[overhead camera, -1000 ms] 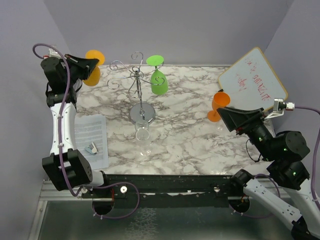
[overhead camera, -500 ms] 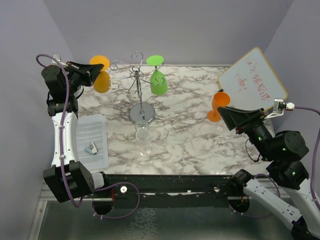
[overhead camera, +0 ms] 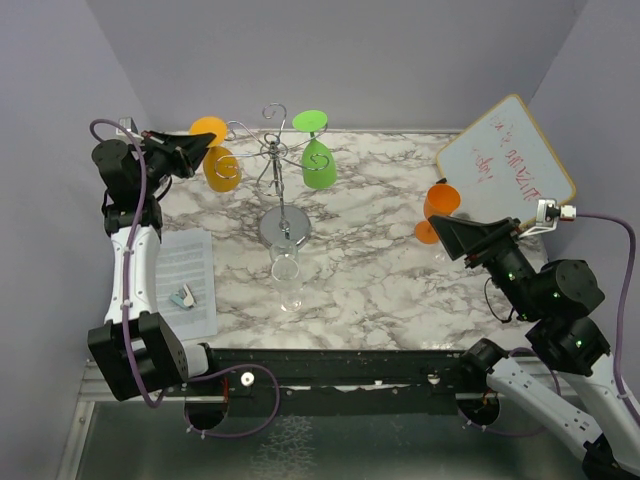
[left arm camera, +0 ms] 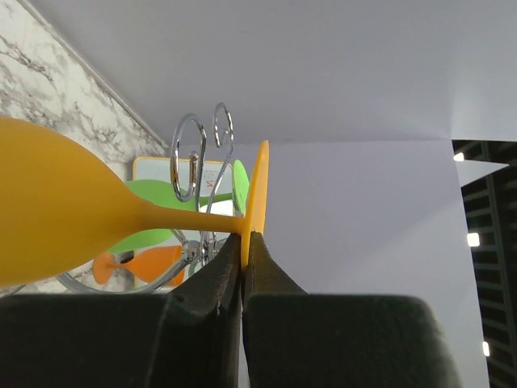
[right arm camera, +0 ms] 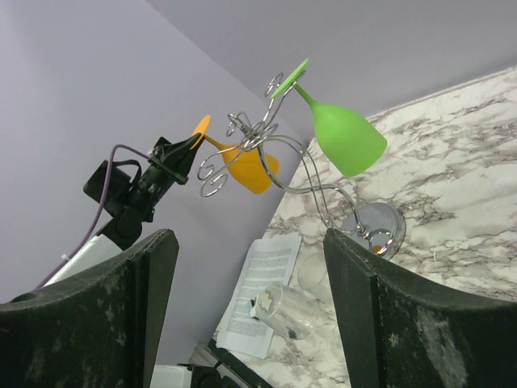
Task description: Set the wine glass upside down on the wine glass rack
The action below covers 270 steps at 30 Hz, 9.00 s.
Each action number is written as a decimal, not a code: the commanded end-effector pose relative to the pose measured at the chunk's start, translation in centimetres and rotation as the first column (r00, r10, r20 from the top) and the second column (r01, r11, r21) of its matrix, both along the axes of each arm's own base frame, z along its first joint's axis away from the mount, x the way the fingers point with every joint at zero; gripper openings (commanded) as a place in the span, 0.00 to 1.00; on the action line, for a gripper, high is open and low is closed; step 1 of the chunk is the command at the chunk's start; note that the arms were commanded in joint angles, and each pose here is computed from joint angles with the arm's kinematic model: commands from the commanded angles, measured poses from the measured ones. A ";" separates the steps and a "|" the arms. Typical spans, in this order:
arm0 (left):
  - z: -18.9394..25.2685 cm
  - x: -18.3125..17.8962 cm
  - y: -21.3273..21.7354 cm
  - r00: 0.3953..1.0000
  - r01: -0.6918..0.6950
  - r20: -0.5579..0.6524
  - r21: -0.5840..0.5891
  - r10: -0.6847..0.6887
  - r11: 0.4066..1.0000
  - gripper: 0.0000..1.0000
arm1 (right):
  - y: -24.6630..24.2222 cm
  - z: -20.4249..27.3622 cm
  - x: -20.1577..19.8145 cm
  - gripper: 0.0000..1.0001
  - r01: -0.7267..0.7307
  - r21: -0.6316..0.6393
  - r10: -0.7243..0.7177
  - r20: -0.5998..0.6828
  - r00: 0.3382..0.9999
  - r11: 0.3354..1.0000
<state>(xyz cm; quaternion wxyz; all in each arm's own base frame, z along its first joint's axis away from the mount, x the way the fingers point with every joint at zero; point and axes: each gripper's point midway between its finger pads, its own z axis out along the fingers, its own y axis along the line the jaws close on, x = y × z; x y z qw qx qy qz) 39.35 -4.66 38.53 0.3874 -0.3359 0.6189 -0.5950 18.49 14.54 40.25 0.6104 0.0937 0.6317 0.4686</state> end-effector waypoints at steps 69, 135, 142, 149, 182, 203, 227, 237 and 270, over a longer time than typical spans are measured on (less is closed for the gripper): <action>-0.4 2.1 -1.4 0.987 0.131 0.094 0.044 -0.134 0.990 0.00 | 1.2 -1.4 1.7 0.77 0.007 -0.014 -0.008 -0.068 0.998 1.000; -6.2 -21.5 -5.8 0.938 0.054 0.130 0.860 -0.322 0.507 0.96 | 4.4 -19.7 3.6 0.79 -0.242 -0.455 -0.016 -0.493 0.870 0.857; -12.6 -20.8 -7.5 0.924 0.272 -0.059 0.797 -0.378 0.539 0.90 | 4.6 -21.9 4.0 0.81 -0.252 -0.461 -0.044 -0.540 0.840 0.851; -15.5 -18.2 -7.8 0.924 0.348 -0.165 0.734 -0.345 0.583 0.95 | 6.4 -23.5 4.4 0.81 -0.289 -0.405 0.018 -0.555 0.832 0.867; -20.7 -18.1 -12.3 0.865 0.495 -0.417 0.802 -0.280 0.335 0.35 | 10.1 -24.6 4.8 0.75 -0.393 -0.287 0.163 -0.588 0.792 0.874; -18.0 -19.9 -15.1 0.890 0.378 -0.250 0.873 -0.381 0.309 0.00 | 11.8 -24.5 2.4 0.73 -0.327 0.084 0.282 -0.727 0.626 0.941; -10.8 -16.6 -20.7 0.898 -0.056 0.312 0.781 -0.311 0.622 0.00 | 8.9 -19.0 5.5 0.72 0.198 0.458 0.271 -0.765 0.584 0.866; -9.5 -16.7 -21.1 0.874 -0.124 0.403 0.725 -0.271 0.677 0.00 | 9.8 -17.5 6.4 0.64 0.204 0.506 0.316 -0.755 0.575 0.838; -12.6 -16.7 -21.2 0.914 -0.114 0.336 0.752 -0.229 0.650 0.33 | 11.9 -16.9 8.4 0.01 0.142 0.535 0.351 -0.708 0.613 0.833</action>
